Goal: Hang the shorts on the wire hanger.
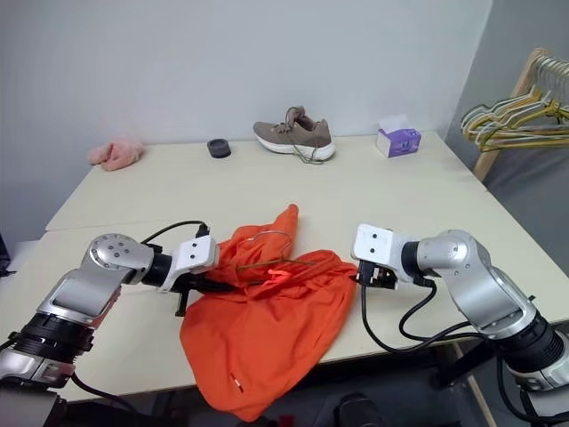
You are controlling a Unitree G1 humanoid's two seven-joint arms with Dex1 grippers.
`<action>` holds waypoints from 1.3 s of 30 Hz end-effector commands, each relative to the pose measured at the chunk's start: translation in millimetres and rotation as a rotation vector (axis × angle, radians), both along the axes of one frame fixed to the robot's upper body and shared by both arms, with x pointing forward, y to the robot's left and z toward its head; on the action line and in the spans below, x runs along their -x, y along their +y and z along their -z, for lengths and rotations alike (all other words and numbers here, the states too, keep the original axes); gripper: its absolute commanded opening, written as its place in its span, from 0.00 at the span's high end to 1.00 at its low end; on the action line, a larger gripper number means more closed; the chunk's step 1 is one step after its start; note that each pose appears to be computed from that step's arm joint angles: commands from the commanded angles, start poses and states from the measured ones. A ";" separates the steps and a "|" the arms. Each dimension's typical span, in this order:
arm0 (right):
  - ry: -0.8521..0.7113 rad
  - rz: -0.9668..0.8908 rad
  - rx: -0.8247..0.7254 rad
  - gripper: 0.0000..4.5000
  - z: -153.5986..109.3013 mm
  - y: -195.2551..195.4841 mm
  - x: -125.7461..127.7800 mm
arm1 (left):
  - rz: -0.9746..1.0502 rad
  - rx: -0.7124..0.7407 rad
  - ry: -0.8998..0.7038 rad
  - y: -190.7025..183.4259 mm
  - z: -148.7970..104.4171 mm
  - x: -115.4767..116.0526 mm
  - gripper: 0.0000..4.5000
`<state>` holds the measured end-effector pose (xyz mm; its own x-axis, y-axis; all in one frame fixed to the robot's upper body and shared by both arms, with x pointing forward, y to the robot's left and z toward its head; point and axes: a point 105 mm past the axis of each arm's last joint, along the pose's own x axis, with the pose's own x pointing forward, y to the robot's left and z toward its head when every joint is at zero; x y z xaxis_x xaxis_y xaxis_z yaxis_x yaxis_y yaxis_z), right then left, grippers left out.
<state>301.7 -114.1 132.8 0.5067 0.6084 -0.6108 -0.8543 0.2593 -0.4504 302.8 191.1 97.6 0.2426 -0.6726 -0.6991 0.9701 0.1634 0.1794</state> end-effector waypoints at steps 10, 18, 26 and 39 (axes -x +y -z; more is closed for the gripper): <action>0.171 -0.071 -0.060 0.23 20.4 31.0 -18.4 | 0.037 0.038 -0.022 -10.6 -13.7 -1.9 1.00; 0.203 -0.172 -0.054 0.59 18.7 43.8 -17.0 | 0.018 0.088 -0.009 -10.8 -20.8 0.1 1.00; 0.196 -0.206 -0.058 1.00 10.8 45.8 -12.1 | 0.019 0.127 0.009 -14.7 -23.8 1.2 1.00; 0.200 -0.164 -0.118 1.00 -11.1 27.6 4.1 | -0.211 0.424 -0.058 6.8 -61.7 -30.4 0.48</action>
<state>300.7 -85.6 129.9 0.2549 0.7204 -0.6450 -0.9646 0.1429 -0.2216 326.8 185.7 138.9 0.3696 -0.8283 -0.4211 0.9252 0.3700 0.0842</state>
